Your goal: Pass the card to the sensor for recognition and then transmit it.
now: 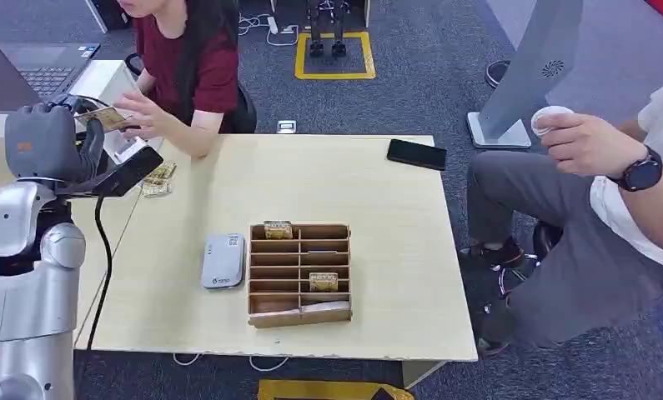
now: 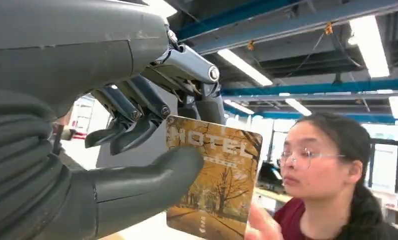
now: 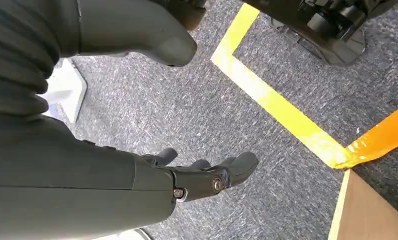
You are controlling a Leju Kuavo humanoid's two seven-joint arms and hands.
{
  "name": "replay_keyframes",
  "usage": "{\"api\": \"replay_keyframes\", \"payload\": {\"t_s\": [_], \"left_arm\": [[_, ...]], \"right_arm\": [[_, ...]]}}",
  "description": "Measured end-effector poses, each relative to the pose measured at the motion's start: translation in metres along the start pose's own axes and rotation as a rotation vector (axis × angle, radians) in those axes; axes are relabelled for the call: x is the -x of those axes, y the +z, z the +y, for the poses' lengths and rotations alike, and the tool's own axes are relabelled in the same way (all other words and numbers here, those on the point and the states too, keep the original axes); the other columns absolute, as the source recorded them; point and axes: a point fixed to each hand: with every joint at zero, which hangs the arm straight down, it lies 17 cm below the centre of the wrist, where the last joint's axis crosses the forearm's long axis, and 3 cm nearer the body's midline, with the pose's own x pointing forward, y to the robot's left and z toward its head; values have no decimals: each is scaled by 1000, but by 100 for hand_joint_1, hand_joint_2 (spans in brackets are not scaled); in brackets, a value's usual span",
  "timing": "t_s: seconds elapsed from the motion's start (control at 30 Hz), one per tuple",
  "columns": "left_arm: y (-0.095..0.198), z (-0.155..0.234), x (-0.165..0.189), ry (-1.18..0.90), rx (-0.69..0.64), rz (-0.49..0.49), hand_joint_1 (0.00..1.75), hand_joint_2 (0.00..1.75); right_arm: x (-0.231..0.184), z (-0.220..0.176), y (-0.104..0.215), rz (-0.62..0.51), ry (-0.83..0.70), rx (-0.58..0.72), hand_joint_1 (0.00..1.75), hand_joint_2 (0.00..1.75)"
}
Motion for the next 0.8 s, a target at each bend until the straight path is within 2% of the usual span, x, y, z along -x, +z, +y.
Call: {"api": "replay_keyframes", "payload": {"t_s": [0.23,0.37,0.4,0.43,0.47,0.8], "left_arm": [[-8,-5,-19,16,14,14,175,175],[-22,-3,-50,40,12,31,175,175],[-25,-2,-57,52,10,30,169,175],[-26,-2,-62,58,11,28,37,175],[-28,-3,-65,66,12,26,0,175],[-28,-9,-88,105,26,2,0,175]], "right_arm": [[6,-2,0,-5,-43,15,0,175],[17,2,1,1,-75,22,0,175],[19,3,1,1,-75,21,0,175],[20,4,1,3,-75,19,0,175],[22,5,1,5,-75,17,0,175],[29,7,2,30,-80,12,0,175]]}}
